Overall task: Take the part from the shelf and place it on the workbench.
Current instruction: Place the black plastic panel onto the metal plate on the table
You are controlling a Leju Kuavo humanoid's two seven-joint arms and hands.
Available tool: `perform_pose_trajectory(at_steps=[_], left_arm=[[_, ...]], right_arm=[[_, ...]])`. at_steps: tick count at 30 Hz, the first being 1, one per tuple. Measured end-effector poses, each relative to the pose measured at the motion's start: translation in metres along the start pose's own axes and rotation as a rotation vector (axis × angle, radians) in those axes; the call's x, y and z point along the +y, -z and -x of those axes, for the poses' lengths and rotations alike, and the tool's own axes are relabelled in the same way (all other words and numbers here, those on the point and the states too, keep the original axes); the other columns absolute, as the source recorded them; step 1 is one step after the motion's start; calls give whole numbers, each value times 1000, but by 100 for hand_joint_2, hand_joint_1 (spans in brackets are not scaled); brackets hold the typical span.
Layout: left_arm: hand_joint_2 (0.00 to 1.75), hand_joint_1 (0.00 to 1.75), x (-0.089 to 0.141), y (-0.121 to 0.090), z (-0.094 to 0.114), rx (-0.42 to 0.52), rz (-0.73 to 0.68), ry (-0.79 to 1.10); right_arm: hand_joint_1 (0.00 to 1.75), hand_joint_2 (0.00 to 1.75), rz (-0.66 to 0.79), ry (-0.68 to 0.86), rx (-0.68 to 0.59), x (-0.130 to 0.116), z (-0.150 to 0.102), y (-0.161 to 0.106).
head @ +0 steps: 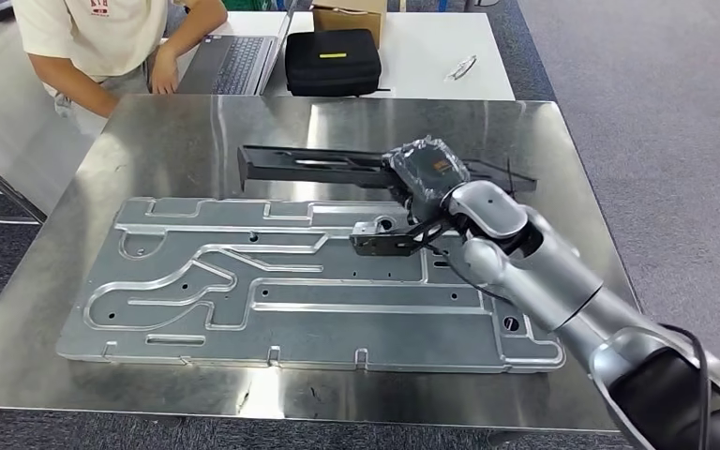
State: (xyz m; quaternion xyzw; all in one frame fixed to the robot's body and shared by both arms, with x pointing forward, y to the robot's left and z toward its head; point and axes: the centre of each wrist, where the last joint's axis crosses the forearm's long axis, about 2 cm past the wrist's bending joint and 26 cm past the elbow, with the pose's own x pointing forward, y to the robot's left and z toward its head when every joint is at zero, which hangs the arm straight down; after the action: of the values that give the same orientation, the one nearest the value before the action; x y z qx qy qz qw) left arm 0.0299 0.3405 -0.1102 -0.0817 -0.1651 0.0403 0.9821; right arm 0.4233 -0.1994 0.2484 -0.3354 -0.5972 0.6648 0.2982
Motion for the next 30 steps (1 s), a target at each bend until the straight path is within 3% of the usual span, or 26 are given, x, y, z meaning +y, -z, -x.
perform_pose_trajectory(at_steps=[7, 17, 21, 23, 27, 30], left_arm=[[175, 0, 5, -1, 0, -4, 1, 3], [175, 0, 5, -2, 0, -3, 1, 3], [175, 0, 5, -2, 0, -1, 14, -1], [175, 0, 5, -2, 0, -1, 24, -5], [0, 0, 5, -2, 0, -4, 24, -21], [0, 0, 6, -2, 1, 5, 19, -37]], right_arm=[[175, 175, -98, 113, 3, 49, -22, 2], [175, 175, -129, 142, 16, 60, -27, 3], [0, 0, -136, 145, 14, 63, -30, 4], [0, 0, -137, 146, 9, 63, -32, 5], [0, 0, -136, 141, -1, 62, -36, 8], [0, 0, -131, 135, -8, 59, -37, 10]])
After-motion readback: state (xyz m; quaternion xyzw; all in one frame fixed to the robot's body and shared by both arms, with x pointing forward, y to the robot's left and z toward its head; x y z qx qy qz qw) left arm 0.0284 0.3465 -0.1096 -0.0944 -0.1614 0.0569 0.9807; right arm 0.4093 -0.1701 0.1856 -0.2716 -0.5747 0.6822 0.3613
